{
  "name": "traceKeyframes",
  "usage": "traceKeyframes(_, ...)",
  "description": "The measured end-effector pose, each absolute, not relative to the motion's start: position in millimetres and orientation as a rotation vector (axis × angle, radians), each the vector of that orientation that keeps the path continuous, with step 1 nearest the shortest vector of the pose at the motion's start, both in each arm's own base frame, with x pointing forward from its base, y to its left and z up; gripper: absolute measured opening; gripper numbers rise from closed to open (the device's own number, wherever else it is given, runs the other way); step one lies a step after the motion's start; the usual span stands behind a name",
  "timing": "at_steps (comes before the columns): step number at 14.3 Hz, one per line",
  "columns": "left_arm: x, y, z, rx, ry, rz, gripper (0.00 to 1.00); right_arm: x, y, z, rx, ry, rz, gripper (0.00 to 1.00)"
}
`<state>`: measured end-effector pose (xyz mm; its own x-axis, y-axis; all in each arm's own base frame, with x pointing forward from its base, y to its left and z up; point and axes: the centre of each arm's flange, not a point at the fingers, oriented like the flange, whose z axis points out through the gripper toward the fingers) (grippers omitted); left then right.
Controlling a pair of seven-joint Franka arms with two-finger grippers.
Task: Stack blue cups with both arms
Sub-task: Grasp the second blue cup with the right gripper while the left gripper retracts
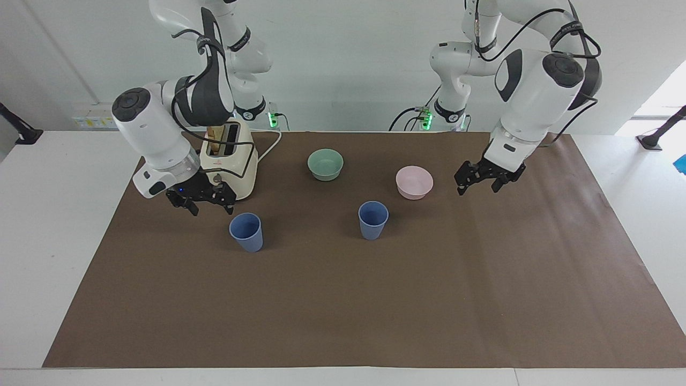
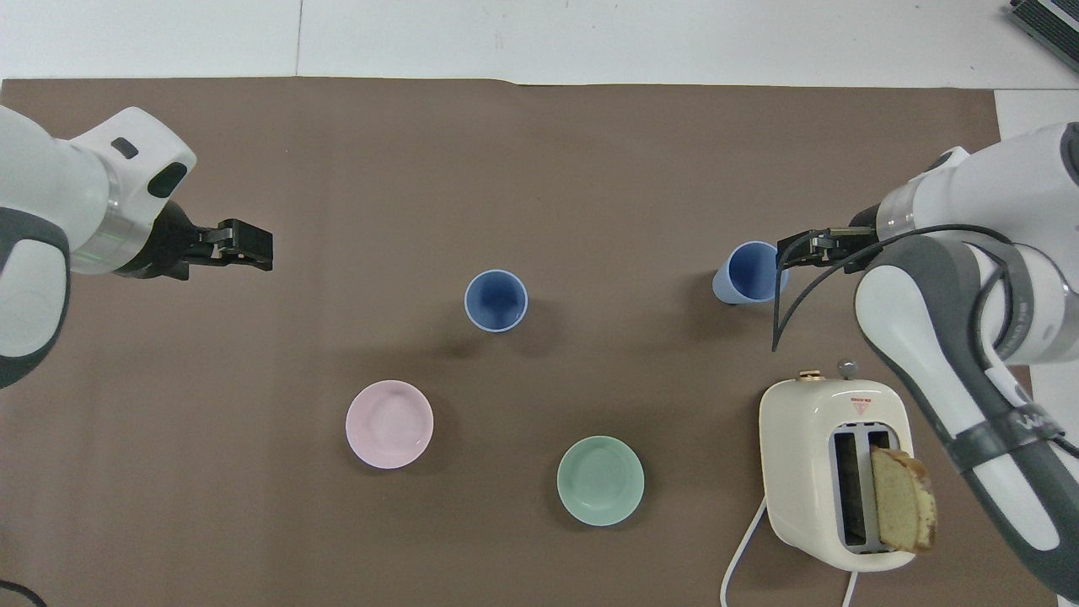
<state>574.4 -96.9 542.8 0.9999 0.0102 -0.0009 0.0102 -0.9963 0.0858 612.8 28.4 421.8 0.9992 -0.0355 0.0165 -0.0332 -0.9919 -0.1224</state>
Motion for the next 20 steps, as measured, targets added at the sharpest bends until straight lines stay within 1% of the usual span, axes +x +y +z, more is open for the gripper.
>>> traceKeyframes(4,556,-74,574,3.083,-0.133,-0.038,1.0,614,30,393,-3.016,0.053,0.014,1.0)
traceKeyframes(7,540,-56,602,3.094,-0.166,-0.026,1.0,616,30,382,-3.015,0.058,0.009,1.0)
traceKeyframes(10,531,-47,619,3.094,-0.184,-0.001,1.0,618,29,364,-3.014,0.065,-0.004,1.0)
traceKeyframes(11,530,-45,622,3.094,-0.18,0.005,1.0,618,29,361,-3.014,0.064,-0.002,0.93)
traceKeyframes(12,530,-44,622,3.095,-0.175,0.004,1.0,618,29,360,-3.013,0.063,-0.001,0.83)
traceKeyframes(13,530,-43,622,3.095,-0.173,-0.001,1.0,618,29,360,-3.013,0.062,-0.001,0.71)
traceKeyframes(14,529,-42,621,3.095,-0.173,-0.01,1.0,618,29,360,-3.013,0.062,-0.001,0.58)
traceKeyframes(15,529,-42,622,3.095,-0.171,-0.017,1.0,618,29,360,-3.013,0.062,-0.001,0.48)
traceKeyframes(16,527,-41,628,3.095,-0.17,-0.016,1.0,618,29,360,-3.013,0.062,-0.001,0.35)
traceKeyframes(17,526,-41,637,3.095,-0.17,-0.012,1.0,618,29,360,-3.013,0.062,-0.001,0.26)
traceKeyframes(18,523,-39,650,3.095,-0.169,-0.004,1.0,618,29,360,-3.013,0.062,-0.001,0.14)
traceKeyframes(19,520,-38,662,3.095,-0.168,0.004,1.0,619,29,361,-3.013,0.061,-0.003,0.04)
traceKeyframes(20,517,-37,670,3.095,-0.167,0.011,1.0,619,30,361,-3.013,0.06,-0.004,0.04)
